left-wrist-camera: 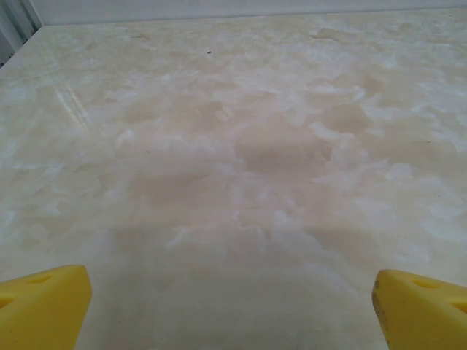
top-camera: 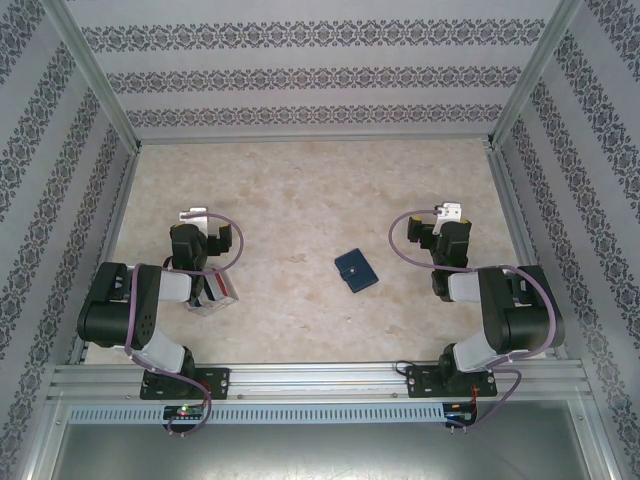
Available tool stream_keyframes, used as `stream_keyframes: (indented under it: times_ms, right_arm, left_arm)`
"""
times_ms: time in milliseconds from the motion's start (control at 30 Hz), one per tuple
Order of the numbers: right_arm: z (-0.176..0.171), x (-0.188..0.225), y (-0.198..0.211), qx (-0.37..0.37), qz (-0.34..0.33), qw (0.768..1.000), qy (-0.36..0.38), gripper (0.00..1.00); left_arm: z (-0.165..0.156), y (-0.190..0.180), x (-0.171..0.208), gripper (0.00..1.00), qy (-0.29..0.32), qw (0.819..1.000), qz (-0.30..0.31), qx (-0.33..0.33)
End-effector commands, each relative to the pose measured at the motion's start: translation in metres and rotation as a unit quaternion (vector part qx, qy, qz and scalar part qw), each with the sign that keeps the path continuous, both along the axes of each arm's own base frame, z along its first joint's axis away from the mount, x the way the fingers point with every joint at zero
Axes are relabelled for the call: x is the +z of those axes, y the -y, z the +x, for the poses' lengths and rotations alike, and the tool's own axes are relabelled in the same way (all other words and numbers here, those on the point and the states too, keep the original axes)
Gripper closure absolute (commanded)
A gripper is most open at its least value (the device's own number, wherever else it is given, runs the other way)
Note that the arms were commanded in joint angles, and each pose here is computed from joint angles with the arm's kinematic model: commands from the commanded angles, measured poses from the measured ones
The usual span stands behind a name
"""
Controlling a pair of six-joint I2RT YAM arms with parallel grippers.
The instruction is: Put the credit cards into the card holder
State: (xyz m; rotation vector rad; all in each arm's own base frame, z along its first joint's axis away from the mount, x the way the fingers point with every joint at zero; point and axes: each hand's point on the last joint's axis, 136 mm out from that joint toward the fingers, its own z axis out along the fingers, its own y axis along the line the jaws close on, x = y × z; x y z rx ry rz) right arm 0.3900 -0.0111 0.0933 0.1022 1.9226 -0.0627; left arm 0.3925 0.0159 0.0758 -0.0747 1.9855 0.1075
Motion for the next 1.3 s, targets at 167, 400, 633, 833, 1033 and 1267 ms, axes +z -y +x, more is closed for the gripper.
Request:
stream_keyframes:
  times_ms: [167, 400, 633, 833, 1033, 1267]
  right_arm:
    - [0.002, 0.047, -0.014, 0.049, 0.043, 0.998, -0.019, 0.02]
    - [-0.010, 0.066, -0.041, 0.103, 0.091, 0.991, -0.005, 0.02]
    - [-0.005, 0.067, -0.075, 0.151, 0.032, 0.988, -0.029, 0.02]
    - [-0.001, 0.057, -0.080, 0.143, -0.014, 0.989, -0.040, 0.02]
    - [0.001, 0.054, -0.076, 0.132, -0.021, 0.990, -0.042, 0.02]
    - [0.000, 0.051, -0.073, 0.125, -0.025, 0.991, -0.047, 0.02]
  left_arm:
    - [-0.001, 0.003, 0.057, 0.00, -0.011, 1.000, -0.022, 0.007]
    - [-0.056, -0.011, 0.104, 0.01, -0.038, 0.967, -0.202, 0.148]
    - [-0.145, -0.010, 0.077, 0.01, -0.250, 0.878, -0.282, 0.295]
    - [-0.184, 0.019, 0.049, 0.01, -0.349, 0.831, -0.329, 0.282]
    - [-0.197, 0.000, 0.029, 0.01, -0.367, 0.798, -0.347, 0.329]
    - [-0.179, 0.010, 0.005, 0.01, -0.369, 0.787, -0.389, 0.306]
